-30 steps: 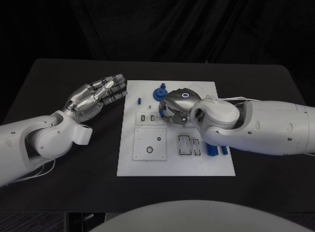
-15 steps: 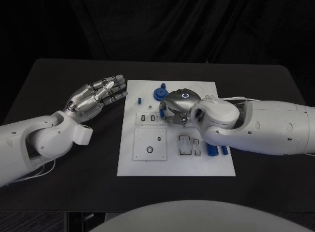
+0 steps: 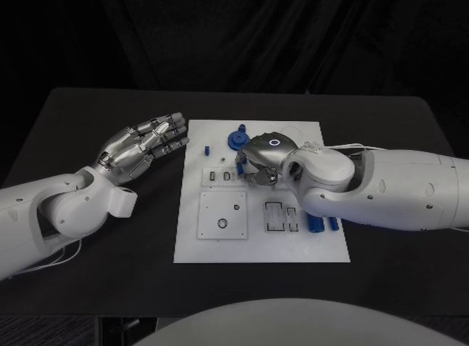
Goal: Assemble the parts on the task board
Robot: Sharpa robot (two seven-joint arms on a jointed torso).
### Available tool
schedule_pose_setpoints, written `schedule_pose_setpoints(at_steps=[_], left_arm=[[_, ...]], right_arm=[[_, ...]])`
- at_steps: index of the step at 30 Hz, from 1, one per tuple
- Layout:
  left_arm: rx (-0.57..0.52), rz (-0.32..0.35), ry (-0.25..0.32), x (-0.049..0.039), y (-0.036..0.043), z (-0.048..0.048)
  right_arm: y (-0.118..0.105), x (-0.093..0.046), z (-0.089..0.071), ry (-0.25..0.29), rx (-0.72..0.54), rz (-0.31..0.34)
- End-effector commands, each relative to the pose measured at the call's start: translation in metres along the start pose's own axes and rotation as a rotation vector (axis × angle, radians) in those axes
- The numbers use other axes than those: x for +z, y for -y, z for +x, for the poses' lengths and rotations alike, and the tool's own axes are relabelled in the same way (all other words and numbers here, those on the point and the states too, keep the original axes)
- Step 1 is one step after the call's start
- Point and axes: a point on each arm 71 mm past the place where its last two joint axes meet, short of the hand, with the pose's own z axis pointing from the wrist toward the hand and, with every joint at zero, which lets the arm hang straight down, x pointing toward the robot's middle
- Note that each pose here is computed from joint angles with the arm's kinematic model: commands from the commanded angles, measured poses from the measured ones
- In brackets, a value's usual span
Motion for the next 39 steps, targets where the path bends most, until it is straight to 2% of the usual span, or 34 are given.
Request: schedule_pose_setpoints(at_steps=[1, 12, 18, 21, 26, 30, 34, 39], left_arm=[[-0.012, 0.009, -0.01, 0.0, 0.0, 0.0013], [-0.012, 0.007, -0.009, -0.0006, -0.0006, 0.0008], [-0.012, 0.008, -0.007, -0.001, -0.0006, 0.0005], [-0.015, 0.009, -0.004, -0.0016, -0.0005, 0.0018], [-0.042, 0.016, 0.005, -0.0021, -0.0002, 0.0088], [-0.01, 0.027, 0.032, -0.0045, 0.0017, 0.0103], [0.042, 0.047, 0.091, -0.007, 0.0079, 0.0084], [0.093, 0.077, 0.117, -0.0009, 0.0206, 0.0058]], right_arm=[[0.0, -0.001, 0.002, -0.011, -0.011, -0.002], [0.0, -0.001, 0.002, -0.007, -0.009, -0.009], [0.001, -0.003, 0.0, 0.025, 0.007, -0.021], [0.001, -0.006, -0.004, 0.069, 0.028, -0.039], [0.001, -0.018, -0.017, 0.216, 0.078, -0.098], [0.004, -0.029, -0.033, 0.329, 0.092, -0.136], [0.012, -0.04, -0.054, 0.419, 0.086, -0.15], [0.028, -0.05, -0.07, 0.465, 0.072, -0.131]])
